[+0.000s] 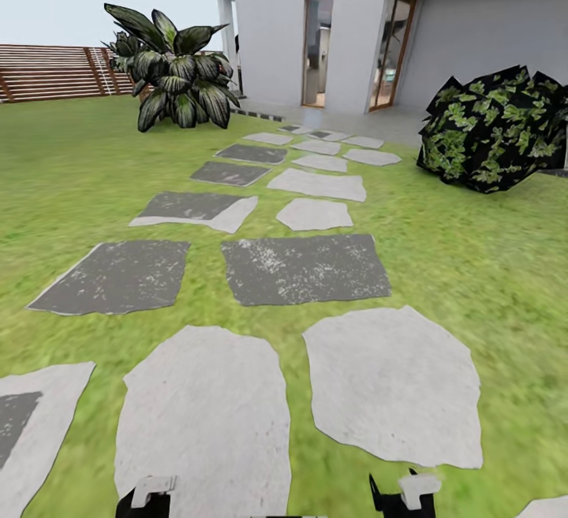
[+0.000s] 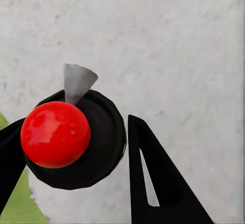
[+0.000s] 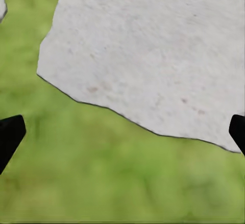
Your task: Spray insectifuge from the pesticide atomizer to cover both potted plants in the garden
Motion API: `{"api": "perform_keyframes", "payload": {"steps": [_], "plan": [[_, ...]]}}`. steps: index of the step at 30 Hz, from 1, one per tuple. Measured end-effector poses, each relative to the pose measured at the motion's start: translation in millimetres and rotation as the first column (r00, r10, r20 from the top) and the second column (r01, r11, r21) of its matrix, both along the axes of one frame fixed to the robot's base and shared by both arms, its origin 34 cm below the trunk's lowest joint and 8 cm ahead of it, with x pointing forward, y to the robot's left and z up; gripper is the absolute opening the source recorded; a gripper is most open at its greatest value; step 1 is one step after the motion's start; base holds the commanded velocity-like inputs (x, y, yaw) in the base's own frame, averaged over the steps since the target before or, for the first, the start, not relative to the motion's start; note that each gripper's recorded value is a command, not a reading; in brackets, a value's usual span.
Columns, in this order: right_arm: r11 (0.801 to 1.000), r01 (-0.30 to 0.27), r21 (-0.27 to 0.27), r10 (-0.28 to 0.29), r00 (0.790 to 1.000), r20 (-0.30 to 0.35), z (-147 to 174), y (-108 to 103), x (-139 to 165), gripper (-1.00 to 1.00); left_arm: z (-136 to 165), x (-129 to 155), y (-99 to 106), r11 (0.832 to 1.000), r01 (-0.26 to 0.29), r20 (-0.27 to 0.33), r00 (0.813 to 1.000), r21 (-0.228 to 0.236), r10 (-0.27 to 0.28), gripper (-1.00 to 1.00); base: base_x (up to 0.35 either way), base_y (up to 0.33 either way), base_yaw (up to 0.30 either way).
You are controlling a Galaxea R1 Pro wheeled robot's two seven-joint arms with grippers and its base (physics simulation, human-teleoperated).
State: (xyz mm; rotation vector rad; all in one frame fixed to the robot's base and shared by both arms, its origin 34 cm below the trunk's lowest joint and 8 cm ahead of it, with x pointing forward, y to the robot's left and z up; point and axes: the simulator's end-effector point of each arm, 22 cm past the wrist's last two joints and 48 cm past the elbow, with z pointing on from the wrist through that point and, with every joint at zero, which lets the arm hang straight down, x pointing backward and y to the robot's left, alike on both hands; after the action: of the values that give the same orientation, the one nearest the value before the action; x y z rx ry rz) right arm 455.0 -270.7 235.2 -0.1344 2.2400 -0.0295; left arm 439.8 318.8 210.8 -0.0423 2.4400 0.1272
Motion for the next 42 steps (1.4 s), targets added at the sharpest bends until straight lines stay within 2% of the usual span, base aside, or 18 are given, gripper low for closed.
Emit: {"api": "perform_keyframes", "payload": {"steps": [3, 6, 25, 33, 42], "plan": [[1.000, 0.000, 0.020, 0.000, 1.000, -0.020, 2, 14, -7, 1.00, 6, 1, 0, 1.000, 0.000, -0.001, 1.000, 0.000, 0.000, -1.00, 0.000, 0.000, -0.001], [1.000, 0.001, 0.028, 0.000, 1.000, -0.030, 6, 20, -9, 1.00, 12, 1, 0, 1.000, -0.001, -0.005, 1.000, 0.000, 0.001, -1.00, 0.000, 0.000, 0.000], [0.999, -0.005, 0.032, 0.006, 0.999, -0.036, 47, 23, -1, 1.00, 52, 7, 0, 1.000, -0.002, -0.015, 1.000, 0.000, 0.002, -1.00, 0.000, 0.000, -0.005], [1.000, -0.004, 0.031, 0.005, 0.999, -0.037, 64, 22, 2, 1.00, 70, 11, 0, 1.000, -0.002, -0.014, 1.000, 0.000, 0.002, -1.00, 0.000, 0.000, -0.218], [1.000, -0.002, 0.028, 0.003, 0.999, -0.038, 64, 19, 2, 1.00, 70, 10, 0, 1.000, -0.002, -0.014, 1.000, 0.000, 0.002, -1.00, 0.000, 0.000, -0.261]]}}
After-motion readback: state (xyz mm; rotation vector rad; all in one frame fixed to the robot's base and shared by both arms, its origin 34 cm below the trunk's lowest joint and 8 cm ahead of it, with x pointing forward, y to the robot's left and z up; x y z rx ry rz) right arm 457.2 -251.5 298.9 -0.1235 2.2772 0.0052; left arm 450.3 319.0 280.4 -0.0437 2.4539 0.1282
